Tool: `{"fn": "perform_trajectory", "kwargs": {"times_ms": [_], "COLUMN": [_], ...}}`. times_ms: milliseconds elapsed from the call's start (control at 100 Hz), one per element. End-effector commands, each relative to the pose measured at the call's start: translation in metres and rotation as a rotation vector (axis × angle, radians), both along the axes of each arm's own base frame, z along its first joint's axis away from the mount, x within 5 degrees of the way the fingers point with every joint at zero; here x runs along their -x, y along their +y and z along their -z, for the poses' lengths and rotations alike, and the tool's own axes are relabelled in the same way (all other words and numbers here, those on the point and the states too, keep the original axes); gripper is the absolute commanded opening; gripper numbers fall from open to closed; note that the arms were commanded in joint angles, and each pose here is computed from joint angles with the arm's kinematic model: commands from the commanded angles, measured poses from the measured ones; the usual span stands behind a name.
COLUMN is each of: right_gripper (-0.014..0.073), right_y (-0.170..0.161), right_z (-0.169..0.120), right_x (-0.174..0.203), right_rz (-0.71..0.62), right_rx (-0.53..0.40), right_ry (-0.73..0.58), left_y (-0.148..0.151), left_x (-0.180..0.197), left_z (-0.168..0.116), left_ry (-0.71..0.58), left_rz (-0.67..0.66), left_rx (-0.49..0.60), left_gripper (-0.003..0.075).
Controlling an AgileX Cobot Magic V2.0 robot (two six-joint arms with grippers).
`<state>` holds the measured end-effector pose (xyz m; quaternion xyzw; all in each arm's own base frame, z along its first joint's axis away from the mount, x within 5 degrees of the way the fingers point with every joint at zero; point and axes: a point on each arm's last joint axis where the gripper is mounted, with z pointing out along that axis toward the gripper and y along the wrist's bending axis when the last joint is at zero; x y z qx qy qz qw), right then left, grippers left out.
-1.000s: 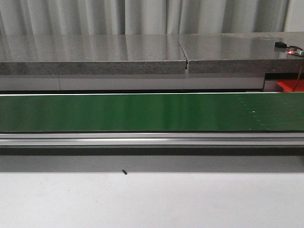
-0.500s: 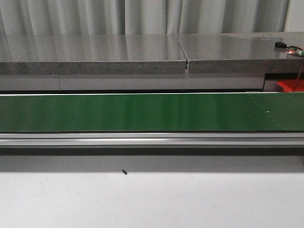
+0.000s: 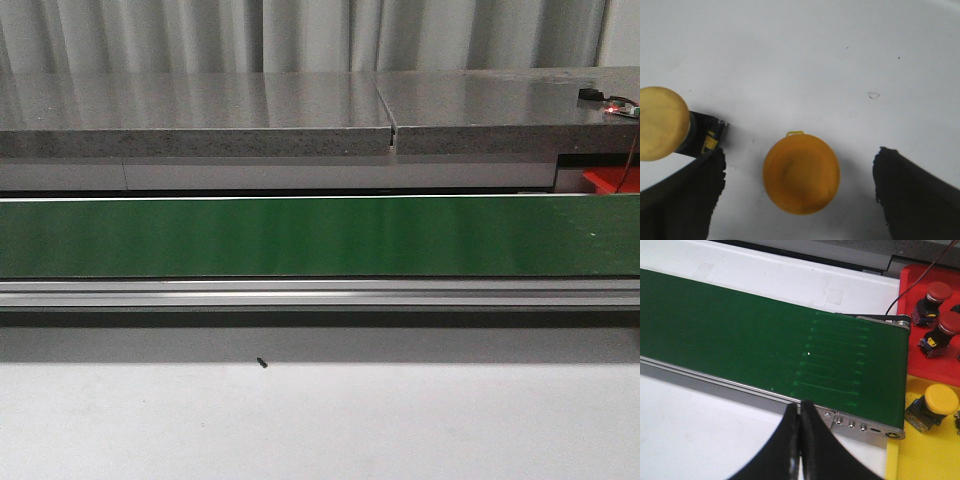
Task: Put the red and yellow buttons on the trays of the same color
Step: 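Grasp the yellow button with the left gripper and lift it over the belt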
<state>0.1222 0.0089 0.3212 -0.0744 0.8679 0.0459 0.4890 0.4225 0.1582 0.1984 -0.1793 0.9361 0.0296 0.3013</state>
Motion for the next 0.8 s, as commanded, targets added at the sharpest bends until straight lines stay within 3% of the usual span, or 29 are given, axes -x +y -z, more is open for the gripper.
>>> {"fn": "perform_trajectory", "kwargs": {"times_ms": [0,790], "right_gripper": [-0.0069,-0.0069], "right_y": [-0.001,-0.001], "right_z": [-0.012,-0.012], "right_x": [-0.002,-0.002], "right_rz": [0.016,0.016], "right_rx": [-0.001,-0.001], "right_ry": [-0.076,-0.076], "left_y": [0.004,0.003], "left_x": [-0.005,-0.012], "left_z": [-0.036,-0.019], "left_ry": [-0.148,-0.139], "left_rz": [-0.017,-0.018], "left_rx": [-0.049,-0.037], "left_gripper": [0.0563,0.054]}}
